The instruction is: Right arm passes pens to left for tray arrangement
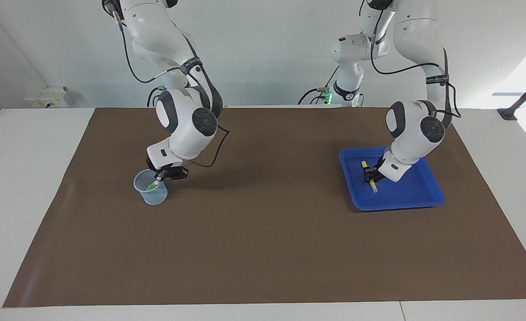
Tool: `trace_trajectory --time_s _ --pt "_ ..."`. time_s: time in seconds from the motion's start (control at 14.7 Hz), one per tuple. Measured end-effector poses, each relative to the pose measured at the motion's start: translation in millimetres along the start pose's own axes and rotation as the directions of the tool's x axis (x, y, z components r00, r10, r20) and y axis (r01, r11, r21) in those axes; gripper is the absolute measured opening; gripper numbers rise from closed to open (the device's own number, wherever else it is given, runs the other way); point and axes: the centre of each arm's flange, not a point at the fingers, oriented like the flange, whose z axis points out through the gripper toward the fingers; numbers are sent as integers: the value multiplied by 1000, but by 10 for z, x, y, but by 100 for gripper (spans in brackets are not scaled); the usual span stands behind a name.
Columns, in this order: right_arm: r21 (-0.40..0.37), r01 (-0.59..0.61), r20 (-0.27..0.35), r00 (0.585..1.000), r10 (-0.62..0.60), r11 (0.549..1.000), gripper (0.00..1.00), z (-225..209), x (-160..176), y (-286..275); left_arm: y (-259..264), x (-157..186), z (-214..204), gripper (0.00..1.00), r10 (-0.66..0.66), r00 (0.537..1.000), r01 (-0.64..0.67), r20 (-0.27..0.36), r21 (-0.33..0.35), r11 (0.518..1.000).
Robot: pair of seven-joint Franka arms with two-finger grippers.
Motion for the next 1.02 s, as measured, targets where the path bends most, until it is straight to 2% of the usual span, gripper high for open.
trace_trajectory --time_s 0.2,0.27,0.48,0.68,0.82,1.02 --pt "-4 2 -8 1000 -2 1000 18 -4 6 1 -20 5 -5 90 -4 1000 4 -3 -1 1000" --pt "-4 2 -9 1000 -2 1000 18 -4 6 1 -20 6 -7 99 -4 1000 4 -4 -1 1000" --pt "-4 -1 -14 1000 0 1000 18 -28 15 16 -22 10 -18 100 -4 1000 4 -8 -1 1000" --pt "9 -14 -50 999 14 1000 18 -243 43 156 -11 50 -151 100 -3 1000 3 -10 -2 1000" --pt "48 -38 -56 998 41 998 18 -446 16 290 20 97 -435 100 -6 1000 6 17 -3 1000" --pt "141 -86 -32 995 91 986 18 -771 -73 469 112 142 -1153 100 -74 996 76 49 -33 997"
